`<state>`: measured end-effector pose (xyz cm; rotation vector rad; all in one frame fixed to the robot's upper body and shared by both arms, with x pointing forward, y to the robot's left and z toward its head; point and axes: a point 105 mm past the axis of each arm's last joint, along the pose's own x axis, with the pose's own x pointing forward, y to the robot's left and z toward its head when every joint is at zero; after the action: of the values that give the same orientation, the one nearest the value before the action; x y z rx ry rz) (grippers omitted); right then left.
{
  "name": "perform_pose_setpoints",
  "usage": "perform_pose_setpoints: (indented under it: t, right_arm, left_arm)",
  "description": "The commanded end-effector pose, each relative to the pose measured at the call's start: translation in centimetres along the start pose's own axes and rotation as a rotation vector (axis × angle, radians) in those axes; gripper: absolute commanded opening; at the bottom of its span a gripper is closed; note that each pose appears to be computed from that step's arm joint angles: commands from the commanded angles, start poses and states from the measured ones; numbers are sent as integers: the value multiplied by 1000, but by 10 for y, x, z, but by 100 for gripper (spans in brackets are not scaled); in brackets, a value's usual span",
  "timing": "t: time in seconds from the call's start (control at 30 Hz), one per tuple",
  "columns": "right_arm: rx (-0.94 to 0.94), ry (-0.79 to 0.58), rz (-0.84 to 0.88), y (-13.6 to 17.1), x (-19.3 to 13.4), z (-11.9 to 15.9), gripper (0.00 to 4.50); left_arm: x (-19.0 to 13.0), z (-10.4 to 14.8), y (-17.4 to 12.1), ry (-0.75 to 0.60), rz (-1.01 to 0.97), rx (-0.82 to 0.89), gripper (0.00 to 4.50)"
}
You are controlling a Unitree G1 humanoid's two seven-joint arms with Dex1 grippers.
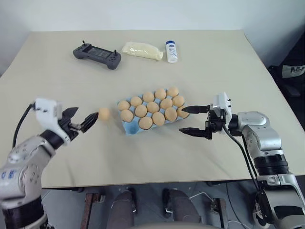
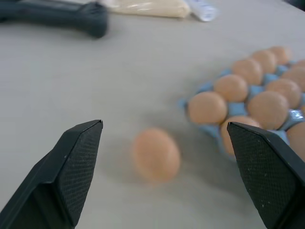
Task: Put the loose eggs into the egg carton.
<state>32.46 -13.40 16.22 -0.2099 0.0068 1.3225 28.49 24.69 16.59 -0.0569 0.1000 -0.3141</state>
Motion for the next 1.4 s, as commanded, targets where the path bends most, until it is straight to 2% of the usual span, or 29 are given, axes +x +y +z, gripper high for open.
perform_pose_setpoints:
  t: [0.03, 0.17, 0.33, 0.63, 0.77, 1.07, 1.4]
  right_arm:
    - [-43, -21, 10, -2, 0, 11, 450]
    - [-42, -20, 17, -1, 1, 12, 450]
    - [-42, -21, 22, -2, 2, 12, 450]
    - [-47, -25, 27, -2, 4, 14, 450]
    - [-44, -22, 19, -1, 2, 14, 450]
    - [-40, -15, 8, 0, 0, 12, 450]
    - [-39, -5, 1, -2, -3, 10, 450]
  left_arm:
    - [-20, 6, -4, -42, 31, 7, 445]
    - [-37, -6, -1, -11, 89, -24, 445]
    - [-39, -8, 2, -2, 107, -28, 445]
    - [14, 22, -3, -65, 33, 17, 445]
    - [34, 25, -2, -59, 12, 22, 445]
    - [63, 3, 0, 42, -23, 44, 445]
    - [80, -14, 3, 143, -53, 84, 445]
